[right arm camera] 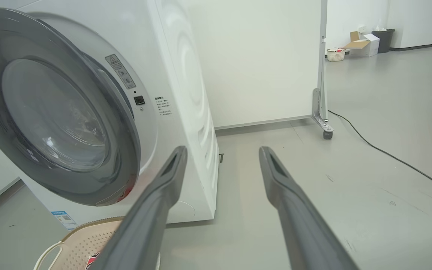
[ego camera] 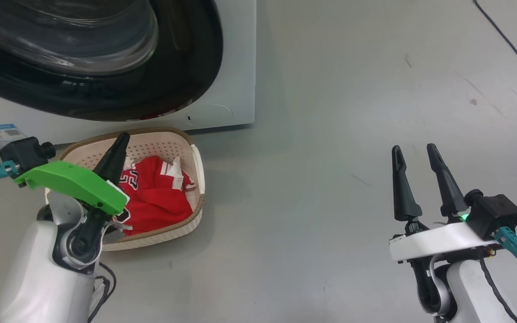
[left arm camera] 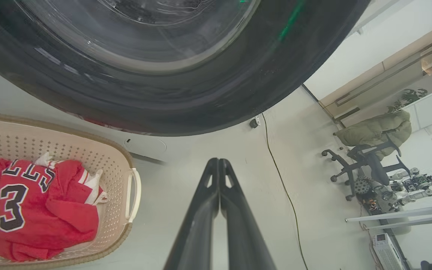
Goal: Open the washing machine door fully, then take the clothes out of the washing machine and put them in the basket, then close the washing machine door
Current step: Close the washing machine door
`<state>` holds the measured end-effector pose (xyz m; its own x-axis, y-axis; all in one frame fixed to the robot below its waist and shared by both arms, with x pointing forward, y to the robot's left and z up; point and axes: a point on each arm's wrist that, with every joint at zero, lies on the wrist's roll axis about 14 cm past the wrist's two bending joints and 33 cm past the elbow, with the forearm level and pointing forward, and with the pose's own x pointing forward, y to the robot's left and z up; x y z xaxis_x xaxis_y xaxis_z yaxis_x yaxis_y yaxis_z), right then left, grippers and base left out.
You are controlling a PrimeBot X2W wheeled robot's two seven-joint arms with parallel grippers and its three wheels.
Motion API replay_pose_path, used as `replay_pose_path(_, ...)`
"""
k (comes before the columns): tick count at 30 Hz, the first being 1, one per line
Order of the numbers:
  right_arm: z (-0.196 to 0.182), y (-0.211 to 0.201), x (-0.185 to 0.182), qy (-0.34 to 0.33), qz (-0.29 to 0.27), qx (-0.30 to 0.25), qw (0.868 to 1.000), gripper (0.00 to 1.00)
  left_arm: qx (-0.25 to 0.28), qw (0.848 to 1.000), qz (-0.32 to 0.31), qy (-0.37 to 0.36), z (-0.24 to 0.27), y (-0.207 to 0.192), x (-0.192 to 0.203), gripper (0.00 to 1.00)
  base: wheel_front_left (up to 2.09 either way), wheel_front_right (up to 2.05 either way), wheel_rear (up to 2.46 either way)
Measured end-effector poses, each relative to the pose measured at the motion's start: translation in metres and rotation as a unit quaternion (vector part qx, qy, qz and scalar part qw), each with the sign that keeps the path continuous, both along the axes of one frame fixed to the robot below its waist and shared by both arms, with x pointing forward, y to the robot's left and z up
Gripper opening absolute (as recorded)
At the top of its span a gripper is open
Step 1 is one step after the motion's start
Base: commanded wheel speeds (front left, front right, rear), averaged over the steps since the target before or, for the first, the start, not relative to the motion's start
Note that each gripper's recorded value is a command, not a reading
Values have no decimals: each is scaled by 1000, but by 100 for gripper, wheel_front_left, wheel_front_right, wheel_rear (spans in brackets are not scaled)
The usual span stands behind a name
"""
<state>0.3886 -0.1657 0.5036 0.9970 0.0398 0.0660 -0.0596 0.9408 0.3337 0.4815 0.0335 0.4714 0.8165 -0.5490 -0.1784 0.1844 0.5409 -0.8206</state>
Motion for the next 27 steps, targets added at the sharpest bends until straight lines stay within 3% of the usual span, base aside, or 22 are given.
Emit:
replay_pose_path(6, 5, 12, 3, -10, 22, 0, 1000, 100, 50, 996, 48, -51, 12, 36, -13, 0, 0, 0, 0)
replay_pose_path(8, 8, 20, 5, -16, 34, 1, 999, 100, 90, 990, 65, -82, 18, 54, -17, 0, 0, 0, 0)
replay_pose_path(14, 15, 44, 10, -28, 69, 6, 997, 100, 146, 969, 127, -156, 40, 95, -32, 0, 0, 0, 0)
replay_pose_path(27, 19, 80, 6, -34, 124, 11, 992, 100, 210, 929, 206, -223, 49, 143, -77, 0, 0, 0, 0)
